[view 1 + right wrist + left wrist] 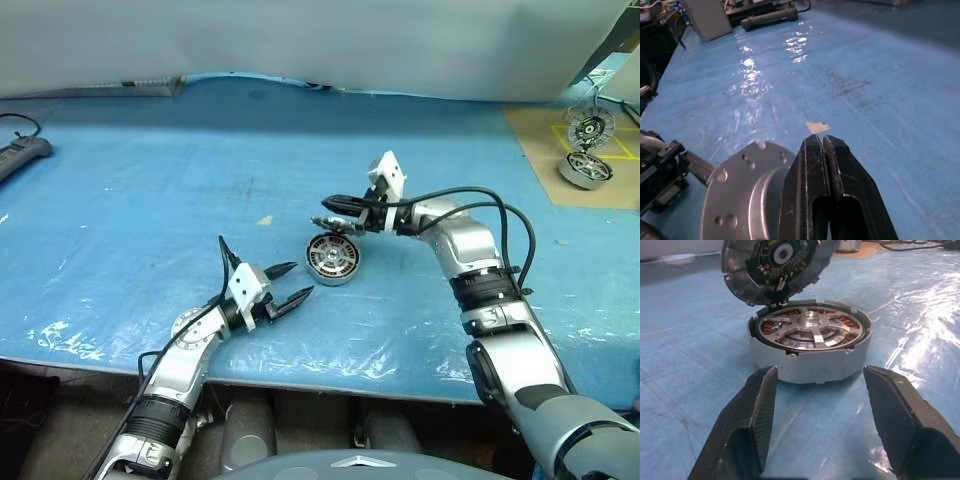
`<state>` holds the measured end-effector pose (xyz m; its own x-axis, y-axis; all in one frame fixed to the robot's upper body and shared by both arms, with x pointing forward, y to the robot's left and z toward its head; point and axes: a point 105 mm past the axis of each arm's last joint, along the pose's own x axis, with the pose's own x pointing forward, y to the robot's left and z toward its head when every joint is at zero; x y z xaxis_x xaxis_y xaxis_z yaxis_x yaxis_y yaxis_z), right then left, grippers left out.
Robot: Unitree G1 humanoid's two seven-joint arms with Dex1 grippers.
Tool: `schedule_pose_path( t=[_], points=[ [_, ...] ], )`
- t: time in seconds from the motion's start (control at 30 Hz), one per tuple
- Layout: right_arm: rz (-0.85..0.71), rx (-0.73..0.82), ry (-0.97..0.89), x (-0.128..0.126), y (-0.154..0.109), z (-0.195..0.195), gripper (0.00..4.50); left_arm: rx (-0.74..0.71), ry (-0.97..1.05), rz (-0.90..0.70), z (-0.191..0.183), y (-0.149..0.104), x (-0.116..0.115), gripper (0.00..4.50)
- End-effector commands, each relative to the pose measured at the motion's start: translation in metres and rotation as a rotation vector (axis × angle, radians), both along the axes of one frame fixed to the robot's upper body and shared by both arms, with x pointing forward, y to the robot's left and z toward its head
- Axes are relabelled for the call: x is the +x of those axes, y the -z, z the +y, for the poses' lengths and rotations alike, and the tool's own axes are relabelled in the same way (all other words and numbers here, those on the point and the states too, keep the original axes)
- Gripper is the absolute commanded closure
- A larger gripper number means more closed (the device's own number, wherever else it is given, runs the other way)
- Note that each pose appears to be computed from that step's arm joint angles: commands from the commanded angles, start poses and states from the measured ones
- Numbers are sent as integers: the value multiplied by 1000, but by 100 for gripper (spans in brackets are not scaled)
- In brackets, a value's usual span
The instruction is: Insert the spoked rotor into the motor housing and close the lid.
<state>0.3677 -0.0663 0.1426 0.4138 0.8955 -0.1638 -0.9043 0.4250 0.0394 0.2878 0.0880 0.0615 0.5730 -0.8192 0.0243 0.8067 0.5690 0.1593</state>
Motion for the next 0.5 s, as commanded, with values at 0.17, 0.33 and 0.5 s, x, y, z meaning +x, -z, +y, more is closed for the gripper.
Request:
schedule_pose_path(
  t=[0.17,0.33,0.5],
  points=[
    [86,52,-4,-34,20,17,446,-3,4,-24,0,-12,-1,154],
    [104,-4,-7,-48,42,23,446,2,11,-22,-1,-15,0,154],
    [94,-51,10,-52,51,16,446,1,19,-24,-4,-19,0,154]
  ],
)
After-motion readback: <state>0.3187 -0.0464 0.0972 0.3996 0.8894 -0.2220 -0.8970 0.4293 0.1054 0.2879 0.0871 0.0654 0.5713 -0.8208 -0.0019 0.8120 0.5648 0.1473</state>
